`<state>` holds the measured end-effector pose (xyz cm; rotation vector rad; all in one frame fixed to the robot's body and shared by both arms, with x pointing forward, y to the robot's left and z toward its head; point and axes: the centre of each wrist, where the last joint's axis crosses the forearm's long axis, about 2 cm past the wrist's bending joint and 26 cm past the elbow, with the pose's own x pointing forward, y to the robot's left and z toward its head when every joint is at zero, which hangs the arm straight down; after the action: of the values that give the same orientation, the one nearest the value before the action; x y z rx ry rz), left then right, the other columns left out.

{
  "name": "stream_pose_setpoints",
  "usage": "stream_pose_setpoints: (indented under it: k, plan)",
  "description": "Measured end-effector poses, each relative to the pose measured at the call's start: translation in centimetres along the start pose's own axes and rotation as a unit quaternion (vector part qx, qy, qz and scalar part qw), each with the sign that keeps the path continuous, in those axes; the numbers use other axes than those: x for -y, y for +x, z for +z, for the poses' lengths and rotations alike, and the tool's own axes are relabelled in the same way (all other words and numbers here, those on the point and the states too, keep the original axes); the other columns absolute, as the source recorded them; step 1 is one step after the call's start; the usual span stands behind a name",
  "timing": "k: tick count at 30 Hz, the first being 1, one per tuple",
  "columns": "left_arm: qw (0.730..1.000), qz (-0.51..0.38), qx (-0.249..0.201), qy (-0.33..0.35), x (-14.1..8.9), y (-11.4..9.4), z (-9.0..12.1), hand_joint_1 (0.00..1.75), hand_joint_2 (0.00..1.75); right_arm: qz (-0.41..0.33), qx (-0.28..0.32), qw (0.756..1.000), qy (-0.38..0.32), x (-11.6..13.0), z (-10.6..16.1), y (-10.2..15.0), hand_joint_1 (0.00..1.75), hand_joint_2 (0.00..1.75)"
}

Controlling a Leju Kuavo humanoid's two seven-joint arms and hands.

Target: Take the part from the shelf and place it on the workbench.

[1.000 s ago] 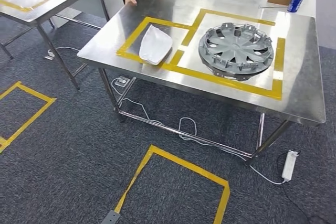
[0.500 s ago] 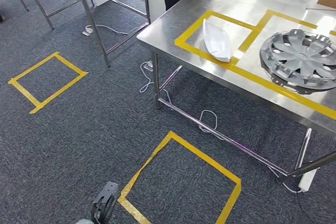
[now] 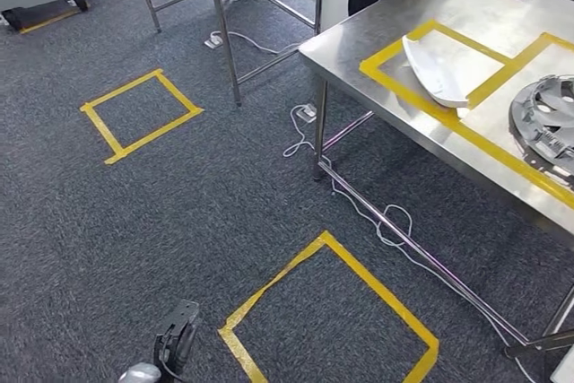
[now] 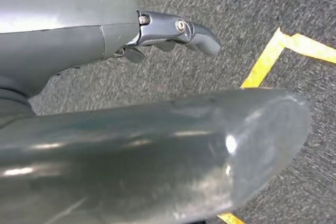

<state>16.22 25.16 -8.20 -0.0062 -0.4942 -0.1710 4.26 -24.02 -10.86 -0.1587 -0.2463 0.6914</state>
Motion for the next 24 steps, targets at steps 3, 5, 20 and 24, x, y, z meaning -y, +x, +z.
stream_pose_setpoints:
  k: [3, 5, 20, 24]
  plan:
    - [1.0, 0.002, 0.006, -0.001, -0.1, 0.2, 0.0, 0.0, 0.0, 0.003, 0.001, 1.0, -0.001, 0.1, 0.0, 0.0, 0.0, 0.0]
    - [1.0, 0.004, 0.01, -0.004, 0.0, 0.4, 0.0, 0.0, 0.0, 0.004, 0.001, 1.0, -0.001, 0.0, 0.0, -0.1, 0.0, 0.0]
    - [1.0, 0.02, 0.007, 0.001, 0.5, 0.1, 0.0, 0.0, 0.0, 0.006, 0.002, 1.0, -0.001, 0.2, -0.1, -0.1, 0.0, 0.0]
    - [1.0, 0.021, 0.009, 0.0, 1.0, 0.0, 0.1, 0.0, 0.0, 0.005, 0.002, 1.0, 0.0, 0.3, -0.1, -0.2, 0.0, 0.0]
